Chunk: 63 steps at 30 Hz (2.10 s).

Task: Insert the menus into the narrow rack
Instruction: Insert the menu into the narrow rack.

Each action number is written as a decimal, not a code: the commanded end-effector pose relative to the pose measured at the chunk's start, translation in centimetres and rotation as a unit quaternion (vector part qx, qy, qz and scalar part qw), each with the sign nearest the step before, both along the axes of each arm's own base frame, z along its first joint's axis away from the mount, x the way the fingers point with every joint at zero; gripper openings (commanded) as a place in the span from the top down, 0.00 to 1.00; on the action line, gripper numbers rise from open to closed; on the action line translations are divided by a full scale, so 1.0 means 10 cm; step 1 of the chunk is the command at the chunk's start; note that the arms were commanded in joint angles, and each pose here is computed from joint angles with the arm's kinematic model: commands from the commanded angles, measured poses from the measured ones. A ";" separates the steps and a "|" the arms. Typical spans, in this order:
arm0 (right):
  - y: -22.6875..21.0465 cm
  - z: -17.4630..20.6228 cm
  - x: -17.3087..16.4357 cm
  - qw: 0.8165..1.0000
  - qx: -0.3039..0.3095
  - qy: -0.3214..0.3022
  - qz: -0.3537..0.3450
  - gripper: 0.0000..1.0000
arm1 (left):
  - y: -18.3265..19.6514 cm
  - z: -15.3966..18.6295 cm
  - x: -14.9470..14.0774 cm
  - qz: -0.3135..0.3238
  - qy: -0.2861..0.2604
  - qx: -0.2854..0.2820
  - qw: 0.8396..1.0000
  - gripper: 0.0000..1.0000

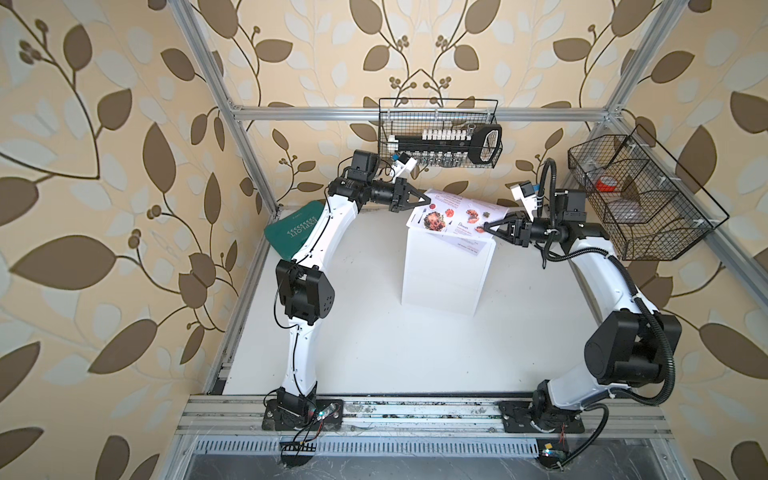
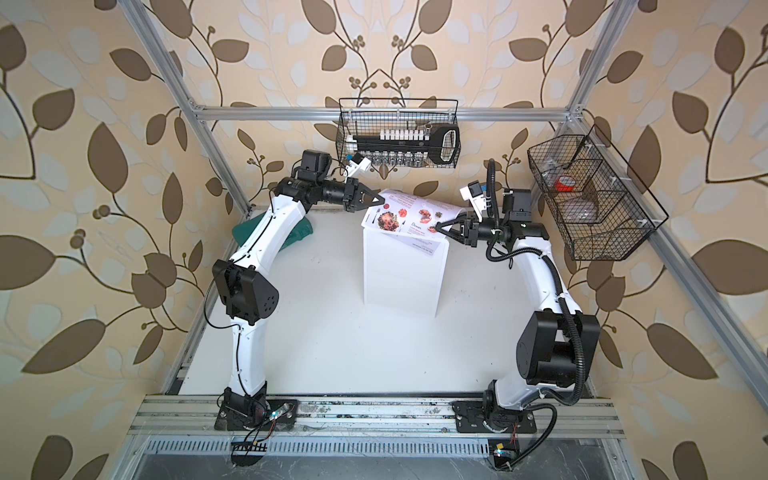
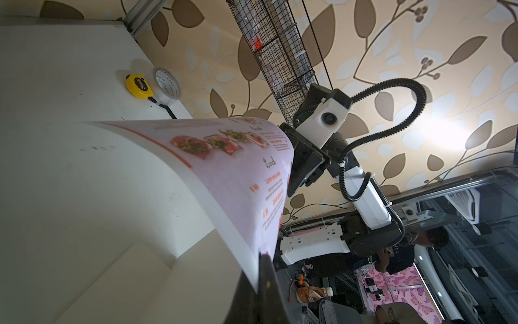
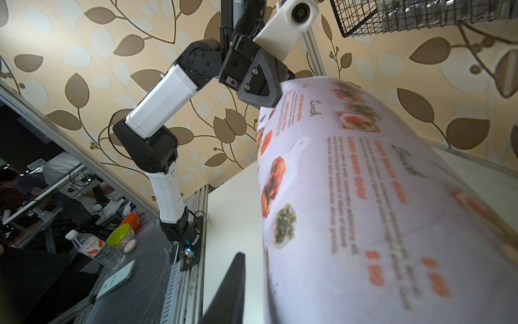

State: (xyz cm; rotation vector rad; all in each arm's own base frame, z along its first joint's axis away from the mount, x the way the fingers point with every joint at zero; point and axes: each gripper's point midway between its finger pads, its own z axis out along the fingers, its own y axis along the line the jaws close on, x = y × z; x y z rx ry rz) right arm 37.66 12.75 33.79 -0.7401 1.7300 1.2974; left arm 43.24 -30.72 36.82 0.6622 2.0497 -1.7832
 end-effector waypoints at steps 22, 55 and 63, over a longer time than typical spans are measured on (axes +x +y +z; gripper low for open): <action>-0.13 0.20 0.11 1.000 0.008 -0.017 -0.012 1.00 | 0.00 0.29 -0.32 0.023 -0.130 0.019 0.991 0.95; 0.02 0.00 0.02 0.998 -0.043 -0.032 0.013 1.00 | 0.08 0.01 -0.41 0.048 -0.160 0.071 0.983 0.30; 0.07 -0.04 -0.04 0.998 -0.050 -0.030 0.029 1.00 | -0.03 0.10 -0.38 0.005 -0.129 0.040 0.991 0.23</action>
